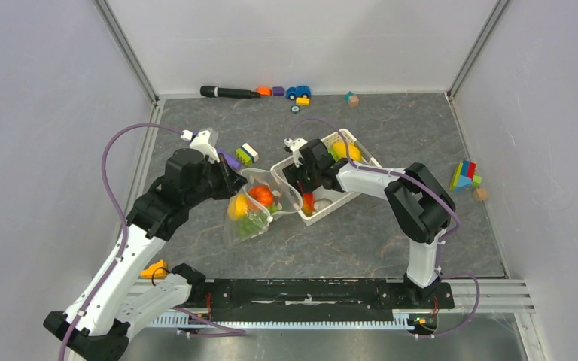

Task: Place the food in the zip-top bag and seal the zipper
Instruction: Pick up the fake fruit from the bin.

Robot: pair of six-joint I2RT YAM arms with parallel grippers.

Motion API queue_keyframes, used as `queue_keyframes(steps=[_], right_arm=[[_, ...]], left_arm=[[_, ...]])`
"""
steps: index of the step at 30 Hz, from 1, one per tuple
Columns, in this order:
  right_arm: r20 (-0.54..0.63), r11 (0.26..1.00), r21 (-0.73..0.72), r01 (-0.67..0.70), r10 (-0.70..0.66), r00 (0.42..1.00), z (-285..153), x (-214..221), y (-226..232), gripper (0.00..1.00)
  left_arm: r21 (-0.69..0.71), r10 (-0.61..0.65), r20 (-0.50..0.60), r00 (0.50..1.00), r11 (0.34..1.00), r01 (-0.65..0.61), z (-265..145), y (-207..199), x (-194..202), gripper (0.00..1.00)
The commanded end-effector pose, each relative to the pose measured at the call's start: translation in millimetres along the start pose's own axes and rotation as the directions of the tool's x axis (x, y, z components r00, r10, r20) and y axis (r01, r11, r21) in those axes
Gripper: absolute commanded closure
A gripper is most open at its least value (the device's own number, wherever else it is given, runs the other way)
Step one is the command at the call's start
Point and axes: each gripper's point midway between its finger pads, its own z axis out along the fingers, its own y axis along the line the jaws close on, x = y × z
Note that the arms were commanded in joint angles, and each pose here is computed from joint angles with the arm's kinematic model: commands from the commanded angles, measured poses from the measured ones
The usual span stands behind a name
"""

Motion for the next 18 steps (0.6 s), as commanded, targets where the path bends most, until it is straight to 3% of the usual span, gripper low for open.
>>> queue_keyframes(steps=[1,4,8,10,18], right_arm=[[0.010,0.997,0.074,-0.015,0.014,1.000,-12.7,-9.0,-10.2,0.29],[0.018,0.995,0.102,-0.017,0.015,1.000,-20.5,-9.0,-14.6,0.37],[0.025,0.995,0.096,-0.034,0.032,0.999,-23.5,-8.6,-12.7,0.69],[0.049,0.995,0.087,-0.048,0.044,0.998,-26.0,-13.3,-10.4,0.79],[0.216,0.989,0.122,-0.079,0.051,0.975,-62.2,-49.9,-15.6,0.94]], left_arm=[[0.051,0.015,0.040,0.999,0.999,-0.017,-2.3,-10.0,-10.5,0.98],[0.055,0.014,0.035,0.999,0.998,-0.016,-1.5,-10.7,-9.5,0.98],[0.067,0.014,0.030,0.999,0.998,-0.016,-2.0,-12.8,-8.6,0.98],[0.070,0.013,0.030,0.999,0.997,-0.016,-2.0,-13.4,-8.7,0.98],[0.099,0.012,0.009,1.000,0.995,-0.013,-0.9,-18.2,-4.6,0.98]])
